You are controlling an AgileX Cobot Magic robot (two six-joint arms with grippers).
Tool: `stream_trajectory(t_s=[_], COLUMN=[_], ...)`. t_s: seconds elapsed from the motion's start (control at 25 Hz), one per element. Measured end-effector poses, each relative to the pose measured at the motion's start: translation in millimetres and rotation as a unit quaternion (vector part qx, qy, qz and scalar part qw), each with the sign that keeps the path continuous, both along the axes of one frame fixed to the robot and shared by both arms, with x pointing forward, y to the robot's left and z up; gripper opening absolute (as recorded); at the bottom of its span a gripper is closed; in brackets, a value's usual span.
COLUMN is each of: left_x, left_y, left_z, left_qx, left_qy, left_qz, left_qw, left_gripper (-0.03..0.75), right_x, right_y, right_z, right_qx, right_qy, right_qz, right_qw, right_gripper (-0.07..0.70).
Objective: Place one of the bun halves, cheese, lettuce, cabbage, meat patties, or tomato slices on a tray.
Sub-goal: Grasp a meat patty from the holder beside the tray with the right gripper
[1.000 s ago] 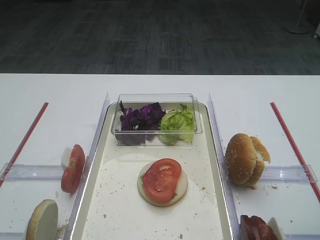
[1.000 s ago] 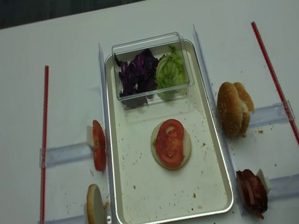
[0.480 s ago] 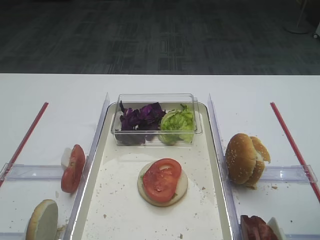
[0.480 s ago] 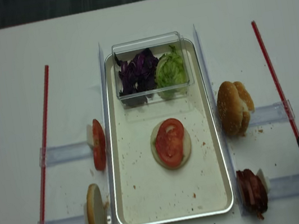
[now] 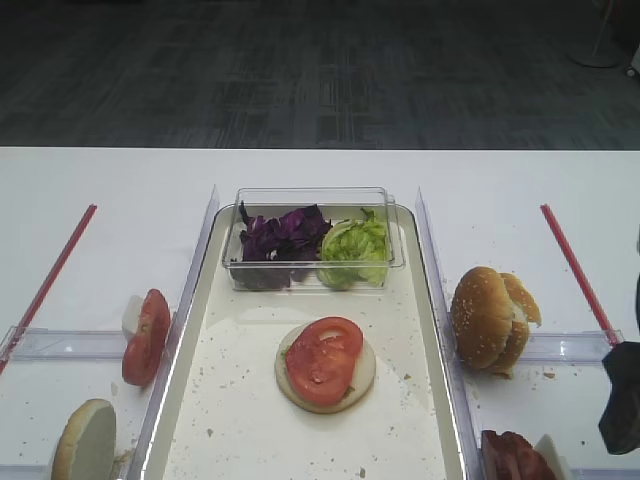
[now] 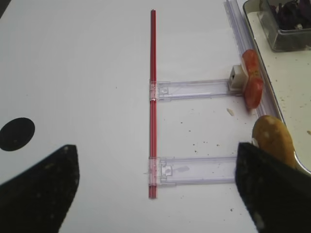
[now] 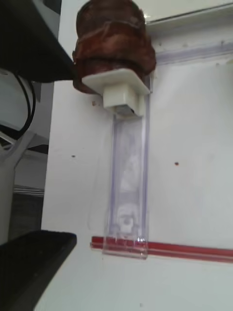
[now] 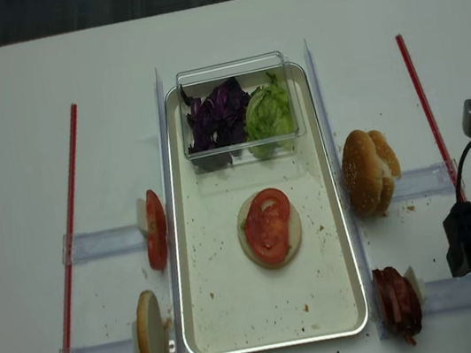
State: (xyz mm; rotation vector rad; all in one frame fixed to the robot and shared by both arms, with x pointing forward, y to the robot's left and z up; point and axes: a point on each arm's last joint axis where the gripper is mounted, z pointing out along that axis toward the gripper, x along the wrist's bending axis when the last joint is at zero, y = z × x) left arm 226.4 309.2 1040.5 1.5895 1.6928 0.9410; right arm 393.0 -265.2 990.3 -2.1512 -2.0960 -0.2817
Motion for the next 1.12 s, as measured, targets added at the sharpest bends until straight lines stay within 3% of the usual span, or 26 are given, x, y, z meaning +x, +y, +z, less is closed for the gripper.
stream_trajectory(t_s=[0.44, 0.72, 0.88, 1.12], left_x=[0.0, 0.0, 0.0, 0.0], left_y=[0.0, 0.0, 0.0, 0.0], left_z=[0.0, 0.0, 0.0, 0.0], left_qx=[0.0, 0.0, 0.0, 0.0], left_qy=[0.0, 0.0, 0.0, 0.0], left_qz=[0.0, 0.0, 0.0, 0.0], left_qw=[1.0, 1.0, 1.0, 1.0], left_gripper=[0.599, 0.599, 0.599, 0.599], right_x=[-10.1, -6.8, -2.3, 1.1], right_y=[71.7, 112.3, 125.6, 129.1], right_z=[-7.3, -0.6, -6.9, -15.2], right_qx=[0.008, 0.012, 0.005, -0.005], right_qy=[-0.009, -0.018, -0.005, 0.004], right_qz=[0.067, 0.102, 0.108, 0.108], right_qw=[0.9977, 0.9945, 0.9941, 0.9941], right_gripper=[0.631, 0.629, 0.621, 0.543])
